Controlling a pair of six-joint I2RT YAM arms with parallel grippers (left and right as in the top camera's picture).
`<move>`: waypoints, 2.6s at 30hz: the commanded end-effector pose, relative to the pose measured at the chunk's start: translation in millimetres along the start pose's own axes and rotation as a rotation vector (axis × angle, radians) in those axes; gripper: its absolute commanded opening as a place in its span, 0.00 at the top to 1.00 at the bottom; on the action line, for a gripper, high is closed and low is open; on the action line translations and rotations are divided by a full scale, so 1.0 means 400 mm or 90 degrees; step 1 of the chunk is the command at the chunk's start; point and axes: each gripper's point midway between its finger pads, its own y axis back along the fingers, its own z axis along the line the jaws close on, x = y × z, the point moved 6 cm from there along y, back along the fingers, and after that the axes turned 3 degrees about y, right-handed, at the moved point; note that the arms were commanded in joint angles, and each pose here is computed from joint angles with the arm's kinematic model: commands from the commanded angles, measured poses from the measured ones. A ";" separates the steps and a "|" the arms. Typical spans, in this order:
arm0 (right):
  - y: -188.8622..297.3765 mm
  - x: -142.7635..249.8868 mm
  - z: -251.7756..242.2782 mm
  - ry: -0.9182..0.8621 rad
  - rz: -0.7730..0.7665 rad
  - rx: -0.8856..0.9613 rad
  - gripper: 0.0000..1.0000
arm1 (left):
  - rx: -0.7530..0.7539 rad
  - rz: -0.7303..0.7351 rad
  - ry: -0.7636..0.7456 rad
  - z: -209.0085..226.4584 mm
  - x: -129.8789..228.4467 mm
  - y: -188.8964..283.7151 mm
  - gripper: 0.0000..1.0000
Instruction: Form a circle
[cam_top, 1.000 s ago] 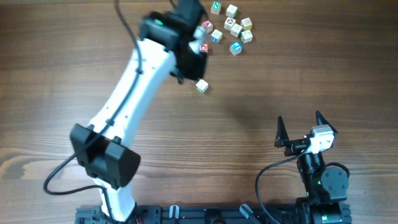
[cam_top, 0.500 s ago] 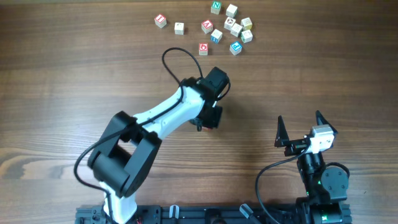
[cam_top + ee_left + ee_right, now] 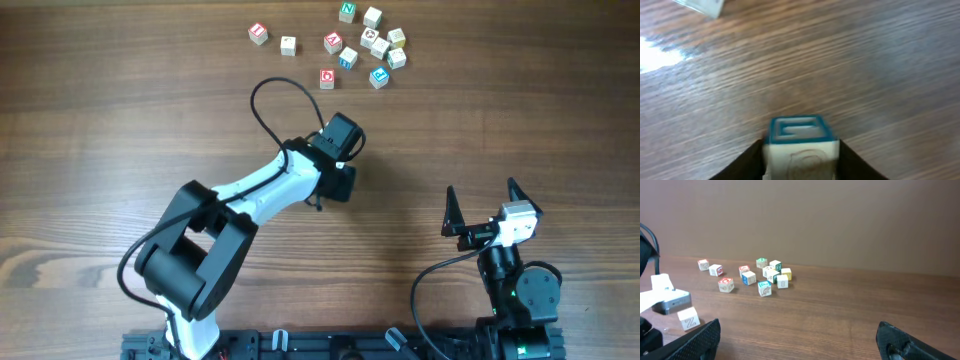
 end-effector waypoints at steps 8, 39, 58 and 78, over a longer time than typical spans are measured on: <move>0.001 -0.002 0.005 0.011 -0.004 -0.010 0.00 | -0.012 -0.014 0.005 0.023 0.020 0.111 0.00; 0.001 -0.002 0.005 0.011 -0.004 -0.010 0.00 | -0.020 -0.443 0.062 0.118 0.082 0.708 0.00; 0.000 -0.003 0.005 0.012 -0.005 -0.010 0.00 | -0.143 -0.439 0.289 0.341 0.077 0.715 0.00; 0.013 -0.060 0.075 -0.808 0.074 -0.182 0.00 | -0.005 -0.260 0.411 0.413 -0.044 0.482 0.00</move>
